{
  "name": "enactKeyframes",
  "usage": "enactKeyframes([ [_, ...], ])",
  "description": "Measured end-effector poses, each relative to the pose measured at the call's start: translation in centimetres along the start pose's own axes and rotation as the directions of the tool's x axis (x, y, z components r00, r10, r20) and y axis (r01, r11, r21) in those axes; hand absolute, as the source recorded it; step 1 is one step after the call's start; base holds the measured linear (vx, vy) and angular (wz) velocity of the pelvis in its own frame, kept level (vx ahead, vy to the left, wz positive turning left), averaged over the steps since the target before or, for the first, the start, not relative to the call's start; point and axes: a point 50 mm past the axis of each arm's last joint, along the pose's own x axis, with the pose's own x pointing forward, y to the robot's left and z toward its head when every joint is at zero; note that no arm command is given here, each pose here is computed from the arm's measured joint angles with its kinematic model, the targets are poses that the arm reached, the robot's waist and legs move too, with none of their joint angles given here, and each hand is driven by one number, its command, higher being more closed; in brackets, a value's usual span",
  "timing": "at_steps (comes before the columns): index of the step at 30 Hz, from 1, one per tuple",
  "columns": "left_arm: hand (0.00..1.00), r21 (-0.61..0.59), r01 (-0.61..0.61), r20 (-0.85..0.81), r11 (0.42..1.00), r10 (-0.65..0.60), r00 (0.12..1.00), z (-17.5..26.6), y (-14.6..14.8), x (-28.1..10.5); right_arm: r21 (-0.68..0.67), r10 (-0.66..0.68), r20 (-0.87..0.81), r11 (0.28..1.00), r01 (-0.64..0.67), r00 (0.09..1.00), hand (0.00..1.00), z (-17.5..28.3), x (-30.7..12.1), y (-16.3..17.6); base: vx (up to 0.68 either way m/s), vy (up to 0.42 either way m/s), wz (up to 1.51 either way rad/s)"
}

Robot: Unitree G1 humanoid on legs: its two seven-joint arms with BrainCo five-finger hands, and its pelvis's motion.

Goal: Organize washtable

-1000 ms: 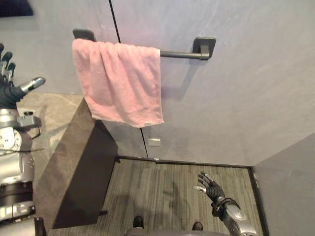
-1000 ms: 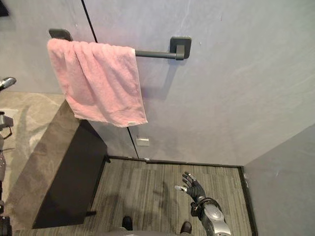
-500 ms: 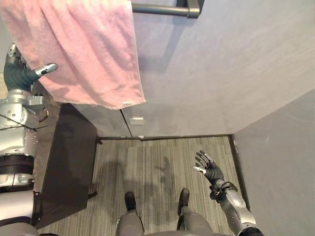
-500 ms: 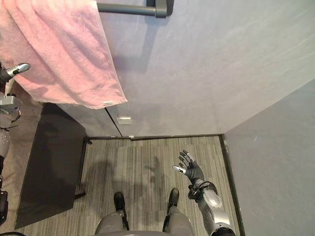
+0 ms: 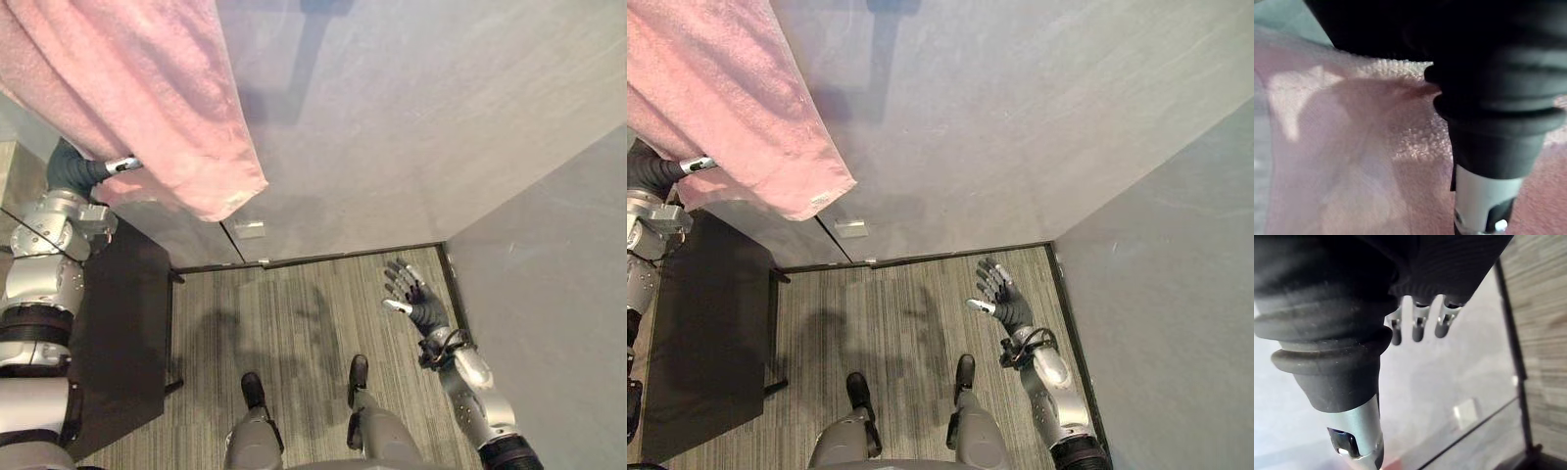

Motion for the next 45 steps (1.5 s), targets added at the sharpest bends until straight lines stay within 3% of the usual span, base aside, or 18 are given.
enactKeyframes([
  [2, 0.0, 0.016, 0.026, -0.013, 1.0, -0.025, 1.0, -0.1, -0.6, 0.2, -0.019, 0.044, 0.087, 0.999, -0.043, 0.995, 0.0, 2.4, 1.1, 0.4, 0.0, 0.0, 0.0],
  [3, 1.0, 0.017, 0.032, -0.016, 0.999, -0.032, 0.999, -0.2, -0.8, 0.3, -0.018, 0.066, 0.155, 0.998, -0.064, 0.986, 0.0, 3.9, 1.7, 0.7, 0.0, 0.0, 0.0],
  [13, 1.0, -0.005, 0.091, -0.017, 0.996, -0.091, 0.996, -0.4, -2.9, 1.0, -0.143, 0.27, 0.387, 0.962, -0.232, 0.881, 0.0, 12.0, 5.2, 3.5, 0.0, 0.0, 0.0],
  [19, 1.0, -0.028, 0.068, 0.019, 0.997, -0.067, 0.998, 0.4, -3.5, 1.5, -0.326, 0.454, 0.424, 0.884, -0.335, 0.784, 0.0, 17.2, 8.9, 8.2, -0.01, -0.003, 0.03],
  [26, 1.0, -0.07, 0.085, 0.112, 0.994, -0.076, 0.991, 2.7, -4.7, 2.4, -0.45, 0.454, 0.321, 0.845, -0.288, 0.831, 0.0, 20.1, 14.5, 11.5, -0.01, -0.008, 0.08],
  [33, 1.0, -0.099, 0.097, 0.144, 0.99, -0.082, 0.986, 3.6, -5.1, 2.9, -0.45, 0.399, 0.262, 0.856, -0.255, 0.879, 0.0, 20.1, 17.8, 15.2, 0.02, -0.002, 0.06],
  [38, 1.0, -0.137, 0.144, 0.162, 0.98, -0.121, 0.979, 3.9, -7.1, 3.4, -0.446, 0.361, 0.209, 0.862, -0.24, 0.909, 0.0, 18.9, 19.2, 17.8, 0.01, -0.001, 0.16],
  [44, 1.0, -0.168, 0.161, 0.172, 0.973, -0.132, 0.976, 4.0, -8.1, 3.6, -0.361, 0.383, 0.185, 0.883, -0.299, 0.905, 0.0, 17.9, 19.4, 22.2, 0.0, 0.005, 0.13],
  [45, 1.0, -0.172, 0.164, 0.175, 0.971, -0.134, 0.976, 4.0, -8.3, 3.6, -0.361, 0.388, 0.187, 0.882, -0.304, 0.903, 1.0, 17.9, 19.3, 22.5, 0.01, 0.009, 0.11],
])
